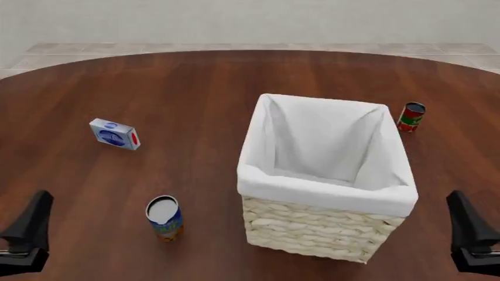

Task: Pick up the tomato sauce, and put it in the basket.

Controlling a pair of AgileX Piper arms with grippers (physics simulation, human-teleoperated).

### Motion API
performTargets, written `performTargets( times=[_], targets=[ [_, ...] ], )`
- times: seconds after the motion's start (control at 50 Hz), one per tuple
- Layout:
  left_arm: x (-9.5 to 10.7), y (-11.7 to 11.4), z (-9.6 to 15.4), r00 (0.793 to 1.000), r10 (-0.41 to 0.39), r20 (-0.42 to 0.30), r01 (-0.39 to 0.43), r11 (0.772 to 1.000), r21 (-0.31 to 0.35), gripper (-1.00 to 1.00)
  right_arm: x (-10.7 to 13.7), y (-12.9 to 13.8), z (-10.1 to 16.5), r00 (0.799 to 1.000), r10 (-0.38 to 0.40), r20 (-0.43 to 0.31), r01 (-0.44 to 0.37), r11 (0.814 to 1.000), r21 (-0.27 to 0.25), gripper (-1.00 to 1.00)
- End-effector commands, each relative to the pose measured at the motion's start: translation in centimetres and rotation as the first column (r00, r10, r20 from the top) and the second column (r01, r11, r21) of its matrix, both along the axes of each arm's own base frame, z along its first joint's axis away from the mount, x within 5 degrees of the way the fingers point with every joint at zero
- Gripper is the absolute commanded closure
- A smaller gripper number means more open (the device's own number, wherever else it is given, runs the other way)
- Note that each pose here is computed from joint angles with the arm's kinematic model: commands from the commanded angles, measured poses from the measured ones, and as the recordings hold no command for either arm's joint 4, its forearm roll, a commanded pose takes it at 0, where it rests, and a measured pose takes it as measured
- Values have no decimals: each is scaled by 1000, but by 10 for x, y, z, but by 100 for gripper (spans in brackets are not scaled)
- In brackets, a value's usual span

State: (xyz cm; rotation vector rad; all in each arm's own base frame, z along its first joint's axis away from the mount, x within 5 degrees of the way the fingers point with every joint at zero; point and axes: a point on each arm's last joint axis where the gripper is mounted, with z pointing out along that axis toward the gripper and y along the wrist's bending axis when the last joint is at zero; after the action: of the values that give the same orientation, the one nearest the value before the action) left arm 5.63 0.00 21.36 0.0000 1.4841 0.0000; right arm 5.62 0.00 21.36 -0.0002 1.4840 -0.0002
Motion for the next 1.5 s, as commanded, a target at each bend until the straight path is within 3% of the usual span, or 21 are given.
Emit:
performTargets(
  times=[0.02, 0.32, 0.42, 0.44, 0.48, 0.5, 0.56, 0.62, 0.7, 1.02, 1.18, 1.5],
  targets=[
    [0, 0, 1, 1000, 0, -1, 0, 1000, 0, -100, 0, 0, 1, 1000, -3, 1, 3, 1000, 3, -100],
    [0, 0, 1, 1000, 0, -1, 0, 1000, 0, -100, 0, -1, 4, 1000, -12, -7, 12, 1000, -9, -100],
    [0, 0, 1, 1000, 0, -1, 0, 1000, 0, -100, 3, -2, 17, 999, -34, -19, 33, 999, -31, -100],
    [0, 0, 1, 1000, 0, -1, 0, 1000, 0, -100, 11, -4, 19, 997, -58, -53, 56, 997, -48, -100],
    [0, 0, 1, 1000, 0, -1, 0, 1000, 0, -100, 13, -4, 34, 997, -53, -49, 52, 998, -29, -100],
    [0, 0, 1, 1000, 0, -1, 0, 1000, 0, -100, 29, -5, 52, 994, -56, -90, 53, 998, -42, -100],
    [0, 0, 1, 1000, 0, -1, 0, 1000, 0, -100, 32, -3, 59, 995, -42, -89, 39, 999, -37, -100],
    [0, 0, 1, 1000, 0, -1, 0, 1000, 0, -100, 43, -4, 73, 994, -41, -102, 34, 997, -71, -100],
    [0, 0, 1, 1000, 0, -1, 0, 1000, 0, -100, 50, -3, 83, 994, -35, -107, 29, 998, -57, -100],
    [0, 0, 1, 1000, 0, -1, 0, 1000, 0, -100, 97, -4, 109, 980, -31, -195, 19, 998, -64, -100],
    [0, 0, 1, 1000, 0, -1, 0, 1000, 0, -100, 119, -9, 115, 973, -55, -224, 47, 998, -44, -100],
    [0, 0, 1, 1000, 0, -1, 0, 1000, 0, -100, 155, -28, 115, 959, -134, -251, 121, 990, -70, -100]
  ],
)
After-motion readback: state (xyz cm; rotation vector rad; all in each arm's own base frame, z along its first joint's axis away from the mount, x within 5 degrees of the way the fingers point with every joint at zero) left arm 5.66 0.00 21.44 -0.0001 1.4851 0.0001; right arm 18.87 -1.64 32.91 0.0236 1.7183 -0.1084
